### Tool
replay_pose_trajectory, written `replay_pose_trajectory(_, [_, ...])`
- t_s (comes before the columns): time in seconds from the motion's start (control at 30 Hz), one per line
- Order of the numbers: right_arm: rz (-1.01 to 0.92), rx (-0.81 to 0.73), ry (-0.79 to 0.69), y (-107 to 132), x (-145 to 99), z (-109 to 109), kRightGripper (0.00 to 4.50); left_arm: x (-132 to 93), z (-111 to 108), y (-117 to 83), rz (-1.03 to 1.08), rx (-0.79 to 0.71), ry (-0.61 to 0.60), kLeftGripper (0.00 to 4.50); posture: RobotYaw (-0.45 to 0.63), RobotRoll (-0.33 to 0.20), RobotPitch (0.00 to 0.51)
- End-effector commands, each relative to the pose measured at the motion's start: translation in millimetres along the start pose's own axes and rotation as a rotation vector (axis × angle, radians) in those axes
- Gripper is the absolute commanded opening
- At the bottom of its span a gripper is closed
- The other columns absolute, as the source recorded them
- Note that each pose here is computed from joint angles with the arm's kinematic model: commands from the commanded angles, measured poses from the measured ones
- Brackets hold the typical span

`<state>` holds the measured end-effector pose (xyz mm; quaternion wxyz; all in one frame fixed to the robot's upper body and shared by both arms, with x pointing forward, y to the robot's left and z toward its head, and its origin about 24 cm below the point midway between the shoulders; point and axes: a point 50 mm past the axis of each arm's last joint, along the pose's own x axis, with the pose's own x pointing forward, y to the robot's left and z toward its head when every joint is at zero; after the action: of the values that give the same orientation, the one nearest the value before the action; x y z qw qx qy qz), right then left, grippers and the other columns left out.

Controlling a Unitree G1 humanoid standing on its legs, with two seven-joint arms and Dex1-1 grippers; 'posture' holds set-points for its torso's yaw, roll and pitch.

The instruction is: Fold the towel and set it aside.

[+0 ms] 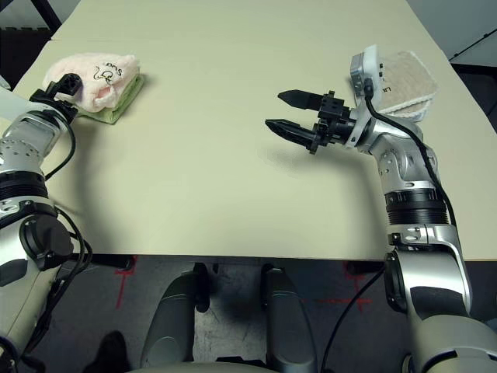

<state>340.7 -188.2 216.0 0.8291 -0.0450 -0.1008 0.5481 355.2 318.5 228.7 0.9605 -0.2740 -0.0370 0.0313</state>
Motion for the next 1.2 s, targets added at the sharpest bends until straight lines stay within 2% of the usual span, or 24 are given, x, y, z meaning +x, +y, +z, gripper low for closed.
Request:
replay_pose_trajectory(0.03, [-0.028, 0.007, -0.03, -0.4, -1.8, -2.9, 4.5, -15.1, 1.5, -9.3, -0.112, 0.084, 0.092, 4.45, -0.04, 0.0, 0.206])
replay_pose_trajectory(0.17, [-0.083, 0.02, -0.047, -4.2, -1.5, -6.7, 4.5, -45.8, -5.5, -19.2, -0.255, 0.236, 0.382, 4.45, -0.03, 0.0, 0.201])
replay_pose_trajectory(0.23, [-0.107, 0.023, -0.044, -5.9, -2.5, -8.7, 4.5, -60.9, -4.9, -22.4, -0.297, 0.261, 0.488, 4.45, -0.02, 0.0, 0.197])
replay_pose_trajectory(0.4, [-0.178, 0.007, -0.006, -11.9, -4.2, -14.7, 4.5, -83.2, -0.4, -22.1, -0.346, 0.399, 0.598, 4.45, -0.01, 0.0, 0.19])
replay_pose_trajectory(0.43, [-0.208, 0.002, 0.0, -14.1, -3.7, -16.4, 4.5, -82.5, -0.7, -23.6, -0.352, 0.429, 0.578, 4.45, -0.01, 0.0, 0.183])
replay_pose_trajectory(0.53, [-0.339, -0.011, 0.009, -21.9, -1.1, -21.6, 4.5, -66.9, 2.6, -34.1, -0.389, 0.527, 0.346, 4.45, -0.01, 0.0, 0.183])
replay_pose_trajectory(0.6, [-0.479, -0.027, -0.008, -28.9, -1.0, -25.7, 4.5, -54.6, 0.6, -41.5, -0.412, 0.581, 0.137, 4.45, -0.01, 0.0, 0.183])
replay_pose_trajectory(0.7, [-0.808, -0.053, -0.085, -40.9, -8.8, -32.3, 4.5, -35.1, -24.9, -46.7, -0.361, 0.565, -0.097, 4.45, -0.01, 0.0, 0.166])
replay_pose_trajectory(0.8, [-1.01, -0.057, -0.103, -46.0, -15.5, -41.6, 4.5, -23.6, -53.5, -48.9, -0.331, 0.585, -0.167, 4.45, -0.03, 0.0, 0.163])
replay_pose_trajectory(0.9, [-1.078, -0.107, -0.056, -48.5, -15.8, -51.5, 4.5, -10.6, -74.7, -45.0, -0.263, 0.632, -0.217, 4.45, -0.05, 0.0, 0.166])
replay_pose_trajectory(1.03, [-1.145, -0.165, -0.017, -52.3, -20.9, -57.7, 4.5, 0.0, -83.9, -33.2, -0.156, 0.7, -0.247, 4.45, -0.12, 0.0, 0.165])
replay_pose_trajectory(1.2, [-1.241, -0.152, -0.032, -56.8, -35.6, -60.0, 4.5, 5.7, -82.4, -19.4, -0.055, 0.73, -0.284, 4.45, -0.15, 0.0, 0.167])
